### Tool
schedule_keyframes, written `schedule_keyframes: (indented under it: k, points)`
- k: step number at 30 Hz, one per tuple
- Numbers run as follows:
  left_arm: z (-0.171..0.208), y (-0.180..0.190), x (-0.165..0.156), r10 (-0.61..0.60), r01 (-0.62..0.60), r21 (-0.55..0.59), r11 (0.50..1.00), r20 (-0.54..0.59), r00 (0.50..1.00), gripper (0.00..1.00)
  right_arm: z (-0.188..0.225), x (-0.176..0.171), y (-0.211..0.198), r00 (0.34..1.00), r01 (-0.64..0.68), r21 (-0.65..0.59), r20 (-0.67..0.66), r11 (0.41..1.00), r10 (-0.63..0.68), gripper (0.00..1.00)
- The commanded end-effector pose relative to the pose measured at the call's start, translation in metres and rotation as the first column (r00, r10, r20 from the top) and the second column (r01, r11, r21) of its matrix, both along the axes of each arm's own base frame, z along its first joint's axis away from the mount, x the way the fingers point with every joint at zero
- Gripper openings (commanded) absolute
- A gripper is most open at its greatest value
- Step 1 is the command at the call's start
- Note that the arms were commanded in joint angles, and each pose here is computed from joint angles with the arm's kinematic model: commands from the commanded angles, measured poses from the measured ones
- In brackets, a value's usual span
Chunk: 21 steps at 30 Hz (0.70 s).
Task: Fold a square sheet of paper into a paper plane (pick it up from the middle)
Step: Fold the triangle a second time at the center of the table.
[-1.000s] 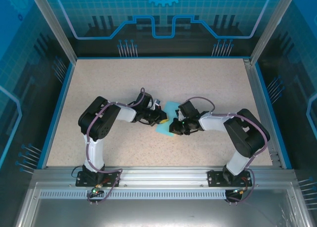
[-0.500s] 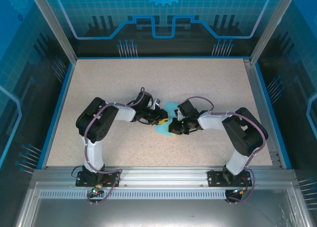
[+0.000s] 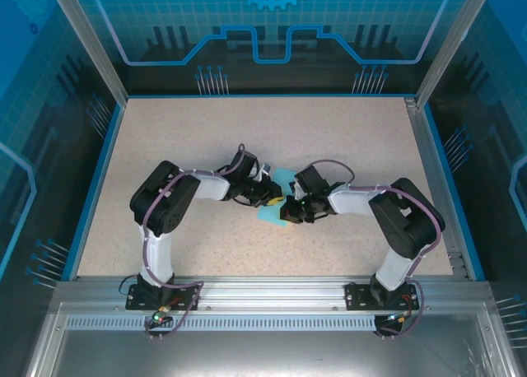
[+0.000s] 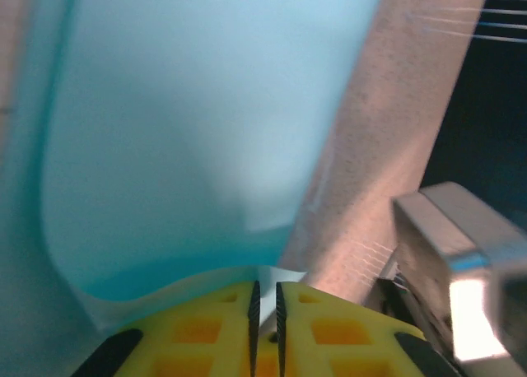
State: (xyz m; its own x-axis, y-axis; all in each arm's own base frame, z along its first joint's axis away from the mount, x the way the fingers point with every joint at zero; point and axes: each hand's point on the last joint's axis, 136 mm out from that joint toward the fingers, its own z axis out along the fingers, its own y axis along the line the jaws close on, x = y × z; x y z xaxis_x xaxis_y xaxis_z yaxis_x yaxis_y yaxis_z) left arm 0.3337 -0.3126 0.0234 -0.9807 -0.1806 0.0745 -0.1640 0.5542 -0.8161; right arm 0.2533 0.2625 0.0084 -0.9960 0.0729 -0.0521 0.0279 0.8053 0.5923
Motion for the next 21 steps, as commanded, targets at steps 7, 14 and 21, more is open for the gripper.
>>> schedule_keyframes:
  k: [7, 14, 21]
  points:
    - [-0.027, 0.025, 0.018, 0.044, -0.043, 0.078, 0.996, -0.018, 0.999, 0.13, -0.041, -0.036, -0.051, 0.990, -0.013, -0.231, -0.137, 0.973, -0.019, 0.00]
    - [-0.024, 0.037, 0.031, 0.057, -0.056, 0.110, 0.992, -0.001, 0.998, 0.13, -0.041, -0.037, -0.054, 0.989, -0.018, -0.232, -0.145, 0.972, -0.017, 0.00]
    - [-0.027, 0.046, 0.037, 0.053, -0.053, 0.198, 0.979, 0.004, 0.999, 0.11, -0.039, -0.036, -0.053, 0.989, -0.019, -0.227, -0.144, 0.974, -0.014, 0.00]
